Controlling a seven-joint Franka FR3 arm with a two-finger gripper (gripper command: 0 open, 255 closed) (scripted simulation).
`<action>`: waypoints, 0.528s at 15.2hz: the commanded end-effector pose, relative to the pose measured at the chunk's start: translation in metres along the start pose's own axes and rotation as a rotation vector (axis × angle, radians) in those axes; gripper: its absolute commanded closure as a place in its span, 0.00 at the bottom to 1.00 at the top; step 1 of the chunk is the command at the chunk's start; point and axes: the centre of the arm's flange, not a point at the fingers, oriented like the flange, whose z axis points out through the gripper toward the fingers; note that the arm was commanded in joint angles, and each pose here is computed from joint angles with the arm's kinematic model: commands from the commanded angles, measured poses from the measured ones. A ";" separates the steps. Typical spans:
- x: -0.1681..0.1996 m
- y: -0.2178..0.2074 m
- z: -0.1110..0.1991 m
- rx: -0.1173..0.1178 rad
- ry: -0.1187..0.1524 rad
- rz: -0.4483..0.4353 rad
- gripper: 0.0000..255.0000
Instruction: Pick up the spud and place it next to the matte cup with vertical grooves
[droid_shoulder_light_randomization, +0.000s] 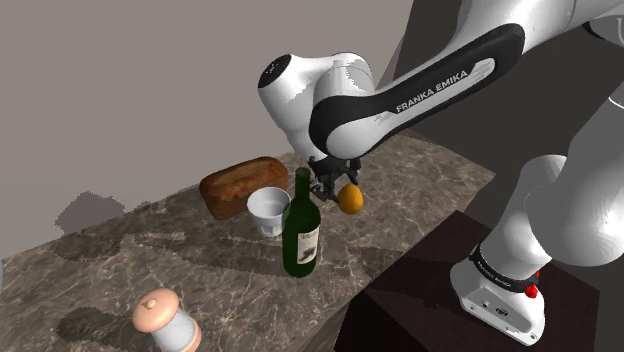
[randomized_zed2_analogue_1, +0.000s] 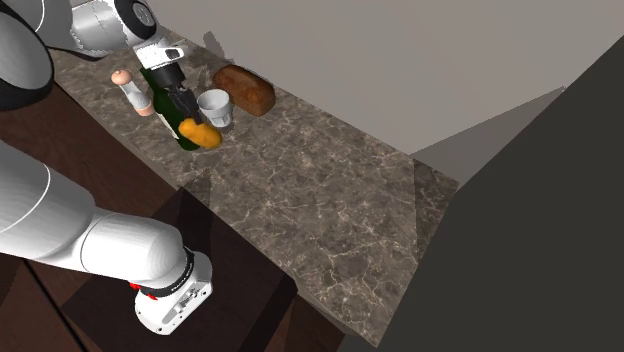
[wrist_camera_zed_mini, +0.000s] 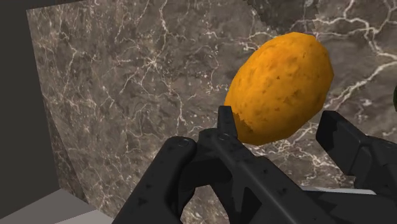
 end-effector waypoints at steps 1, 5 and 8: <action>0.000 -0.007 0.007 0.000 0.000 0.001 1.00; 0.003 -0.017 0.026 0.000 0.000 0.001 1.00; 0.005 -0.024 0.040 0.000 0.000 0.001 1.00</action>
